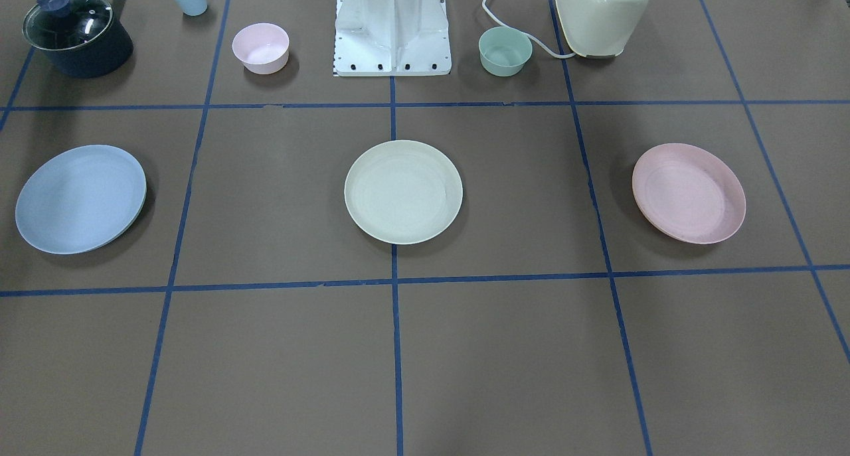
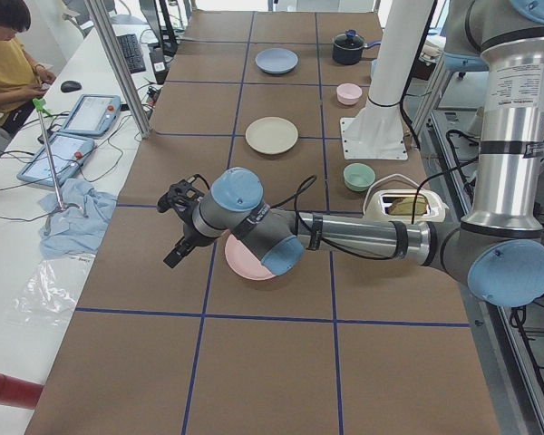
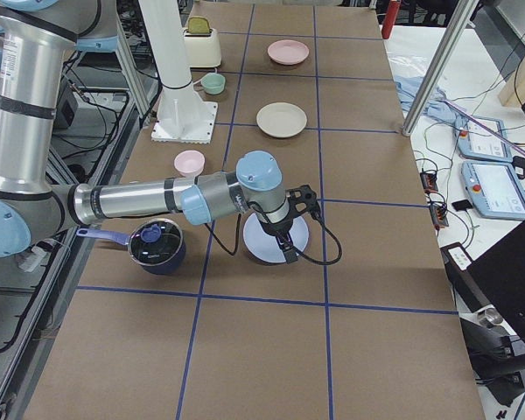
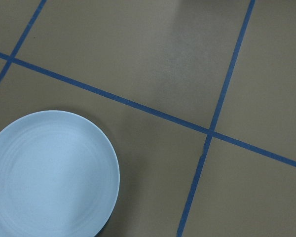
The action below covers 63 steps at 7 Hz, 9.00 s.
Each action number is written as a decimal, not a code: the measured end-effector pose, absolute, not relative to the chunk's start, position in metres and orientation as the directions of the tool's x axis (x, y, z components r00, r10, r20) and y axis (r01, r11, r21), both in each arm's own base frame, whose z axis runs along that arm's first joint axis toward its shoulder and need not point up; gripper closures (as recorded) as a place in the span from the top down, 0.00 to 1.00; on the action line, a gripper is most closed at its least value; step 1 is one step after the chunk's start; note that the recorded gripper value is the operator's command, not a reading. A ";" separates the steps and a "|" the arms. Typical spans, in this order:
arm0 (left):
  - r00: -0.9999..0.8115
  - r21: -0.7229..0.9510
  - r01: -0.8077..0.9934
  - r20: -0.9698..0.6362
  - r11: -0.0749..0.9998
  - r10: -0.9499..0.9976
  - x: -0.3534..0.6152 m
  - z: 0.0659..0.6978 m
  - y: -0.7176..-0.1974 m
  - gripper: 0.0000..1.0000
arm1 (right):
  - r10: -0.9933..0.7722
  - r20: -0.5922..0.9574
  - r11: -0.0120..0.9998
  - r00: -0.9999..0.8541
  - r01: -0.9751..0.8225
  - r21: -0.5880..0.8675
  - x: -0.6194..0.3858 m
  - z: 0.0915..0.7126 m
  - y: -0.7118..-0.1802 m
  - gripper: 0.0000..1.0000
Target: Stack three plates with pink and blue
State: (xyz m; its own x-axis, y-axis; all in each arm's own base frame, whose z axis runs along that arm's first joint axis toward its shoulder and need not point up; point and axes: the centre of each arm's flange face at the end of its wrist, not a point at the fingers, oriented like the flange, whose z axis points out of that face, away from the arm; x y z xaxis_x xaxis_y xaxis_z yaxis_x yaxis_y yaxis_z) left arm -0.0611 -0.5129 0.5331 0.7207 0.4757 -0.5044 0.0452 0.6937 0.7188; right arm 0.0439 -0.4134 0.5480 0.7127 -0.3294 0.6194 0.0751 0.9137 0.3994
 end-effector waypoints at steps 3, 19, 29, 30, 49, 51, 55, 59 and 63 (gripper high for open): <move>0.577 0.668 0.092 -0.640 0.739 0.507 0.051 0.558 -0.460 1.00 | -0.229 0.697 0.937 0.680 -0.041 0.347 0.012 0.532 -0.418 1.00; 0.580 0.550 0.214 -0.736 0.807 0.348 0.202 0.590 -0.398 0.00 | -0.205 0.725 0.937 0.658 -0.083 0.340 -0.006 0.527 -0.416 1.00; 0.463 0.221 0.294 -0.884 0.930 0.064 0.469 0.263 -0.379 0.00 | -0.198 0.726 0.939 0.658 -0.083 0.332 -0.005 0.537 -0.413 1.00; 0.479 0.214 0.300 -0.876 0.929 0.047 0.493 0.267 -0.376 0.00 | -0.198 0.726 0.940 0.659 -0.083 0.332 -0.005 0.537 -0.413 1.00; 0.546 0.402 0.138 -0.794 0.905 0.269 0.400 0.244 -0.357 1.00 | -0.085 0.730 0.934 0.679 -0.201 0.296 -0.152 0.678 -0.352 0.00; 0.545 0.402 0.137 -0.794 0.905 0.270 0.400 0.244 -0.357 1.00 | -0.101 0.756 0.928 0.646 -0.212 0.306 -0.156 0.650 -0.357 0.00; 0.545 0.402 0.138 -0.794 0.905 0.269 0.400 0.244 -0.357 1.00 | 0.014 0.843 0.941 0.538 -0.292 0.172 -0.196 0.460 -0.417 0.00; 0.549 0.456 0.114 -0.769 0.882 0.326 0.373 0.240 -0.377 1.00 | 0.144 0.838 0.912 0.526 -0.399 0.093 -0.415 0.277 -0.405 0.00; 0.586 0.529 0.031 -0.697 0.848 0.413 0.316 0.263 -0.416 1.00 | 0.153 0.810 0.910 0.566 -0.400 0.107 -0.503 0.240 -0.353 0.99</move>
State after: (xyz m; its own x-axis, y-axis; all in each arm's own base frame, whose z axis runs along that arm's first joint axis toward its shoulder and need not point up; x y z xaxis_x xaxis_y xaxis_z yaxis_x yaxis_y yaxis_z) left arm 0.3163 -0.4162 0.2625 0.5856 0.4133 -0.6974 0.0311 0.8482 0.5288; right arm -0.5026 -0.3534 0.2398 0.5659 0.1533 0.8101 -0.3999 0.9103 0.1070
